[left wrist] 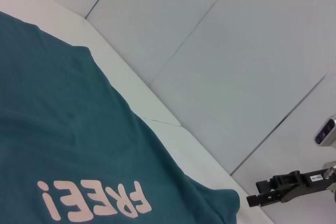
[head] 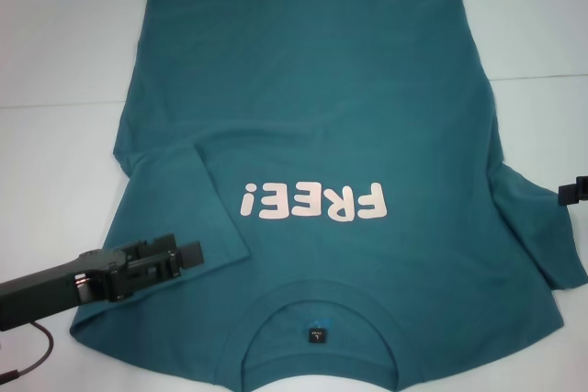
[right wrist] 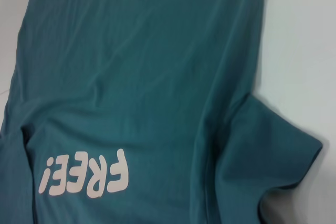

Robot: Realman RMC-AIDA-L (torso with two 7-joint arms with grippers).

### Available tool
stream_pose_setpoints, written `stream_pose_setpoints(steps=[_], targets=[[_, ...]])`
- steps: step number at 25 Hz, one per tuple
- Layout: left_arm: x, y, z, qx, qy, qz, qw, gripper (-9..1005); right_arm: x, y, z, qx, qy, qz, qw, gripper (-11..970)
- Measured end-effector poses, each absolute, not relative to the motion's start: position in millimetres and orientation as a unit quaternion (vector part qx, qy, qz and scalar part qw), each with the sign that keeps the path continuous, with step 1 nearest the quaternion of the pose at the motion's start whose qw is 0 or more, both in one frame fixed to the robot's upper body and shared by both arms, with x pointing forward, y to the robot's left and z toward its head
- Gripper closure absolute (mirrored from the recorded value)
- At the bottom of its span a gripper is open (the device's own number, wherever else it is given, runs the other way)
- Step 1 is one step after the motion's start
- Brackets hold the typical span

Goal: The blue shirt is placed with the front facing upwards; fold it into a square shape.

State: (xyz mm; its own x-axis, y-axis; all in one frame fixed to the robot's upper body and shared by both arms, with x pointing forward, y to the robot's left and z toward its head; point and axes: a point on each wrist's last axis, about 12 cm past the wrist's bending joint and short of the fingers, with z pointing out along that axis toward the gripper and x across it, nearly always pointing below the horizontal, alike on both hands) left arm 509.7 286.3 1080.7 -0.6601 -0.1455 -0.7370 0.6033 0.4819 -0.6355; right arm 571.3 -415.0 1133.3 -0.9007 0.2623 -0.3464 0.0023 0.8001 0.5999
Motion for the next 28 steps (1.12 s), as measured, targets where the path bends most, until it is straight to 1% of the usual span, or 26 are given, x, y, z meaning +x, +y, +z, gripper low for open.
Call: stream_pose_setpoints(steps=[16,28], targets=[[510.6,286.3,1080.4,0.147,0.771,-0.485,0.386,231,577.8,-410.4,1134.9,0.046,0.931,0.292,0.214,75],[511.9,284.3,1076.6,0.14,0.773,-0.485,0.385,231,582.9,-399.0,1121.8,0.039,0.934,0.276,0.225,76]])
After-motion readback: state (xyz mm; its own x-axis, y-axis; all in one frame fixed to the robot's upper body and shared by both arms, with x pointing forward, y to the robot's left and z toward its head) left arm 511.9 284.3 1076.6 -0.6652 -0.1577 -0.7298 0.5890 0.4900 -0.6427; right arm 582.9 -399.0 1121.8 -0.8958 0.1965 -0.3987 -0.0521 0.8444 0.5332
